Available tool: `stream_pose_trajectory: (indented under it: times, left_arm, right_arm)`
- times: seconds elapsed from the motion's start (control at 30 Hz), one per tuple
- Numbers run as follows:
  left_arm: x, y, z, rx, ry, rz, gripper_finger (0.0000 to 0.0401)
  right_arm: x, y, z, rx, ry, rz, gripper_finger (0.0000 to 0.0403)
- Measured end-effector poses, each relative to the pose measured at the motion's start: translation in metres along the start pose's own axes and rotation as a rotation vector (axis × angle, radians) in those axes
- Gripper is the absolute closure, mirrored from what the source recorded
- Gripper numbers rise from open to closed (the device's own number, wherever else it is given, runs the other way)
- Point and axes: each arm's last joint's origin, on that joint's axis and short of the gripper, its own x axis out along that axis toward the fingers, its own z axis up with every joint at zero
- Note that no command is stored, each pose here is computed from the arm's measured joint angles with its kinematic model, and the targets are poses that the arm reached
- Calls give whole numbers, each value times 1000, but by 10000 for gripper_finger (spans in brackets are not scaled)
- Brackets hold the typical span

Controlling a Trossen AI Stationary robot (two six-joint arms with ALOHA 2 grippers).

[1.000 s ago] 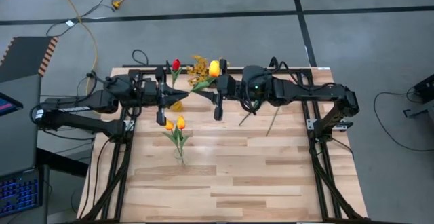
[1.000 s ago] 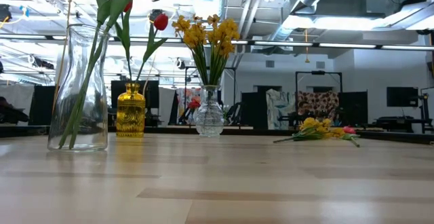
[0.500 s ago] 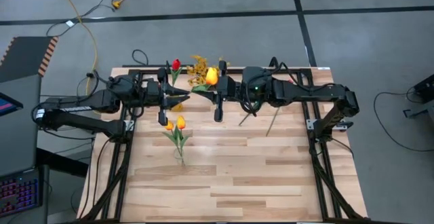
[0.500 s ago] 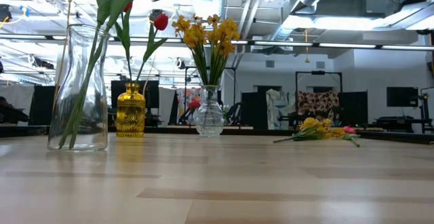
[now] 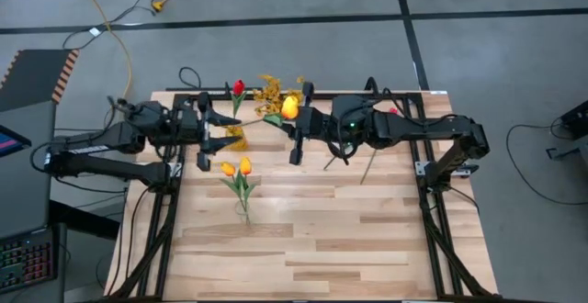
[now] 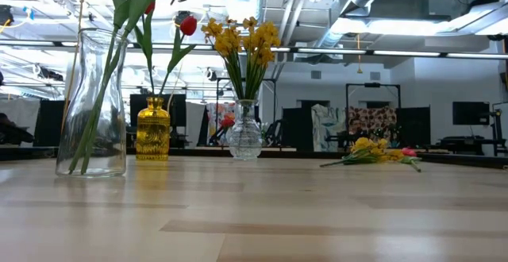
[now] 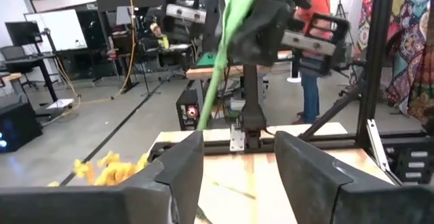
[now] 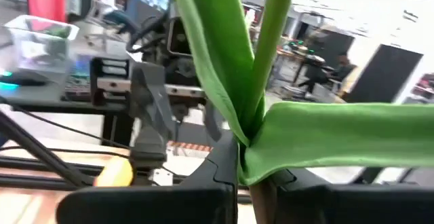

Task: Sort flowers into vase by color
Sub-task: Put the yellow flower into the bottom transparent vase

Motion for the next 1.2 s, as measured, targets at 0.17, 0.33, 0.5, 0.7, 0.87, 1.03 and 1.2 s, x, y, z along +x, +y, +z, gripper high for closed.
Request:
stream_pose_trajectory:
  times: [0.17,0.33,0.5,0.7,0.87,1.03,1.2]
  left_arm:
    - [-23,0,4,0,-11,6,226]
    - [-40,0,6,-6,-13,11,225]
    - [-49,0,4,-7,7,11,225]
    - [-53,-1,0,-8,49,7,225]
    - [-53,-1,-4,-9,84,4,225]
    - [-51,-1,-4,-27,88,4,225]
    - [-51,-1,-4,-75,90,-3,225]
  right_arm:
    - [-14,4,14,8,-29,-5,359]
    - [-35,7,32,21,-84,16,360]
    - [-52,15,46,49,-121,56,360]
    - [-54,35,43,91,-77,132,360]
    - [-46,55,33,156,-14,185,360]
    - [-36,74,23,198,17,240,360]
    - [-29,90,15,215,43,272,360]
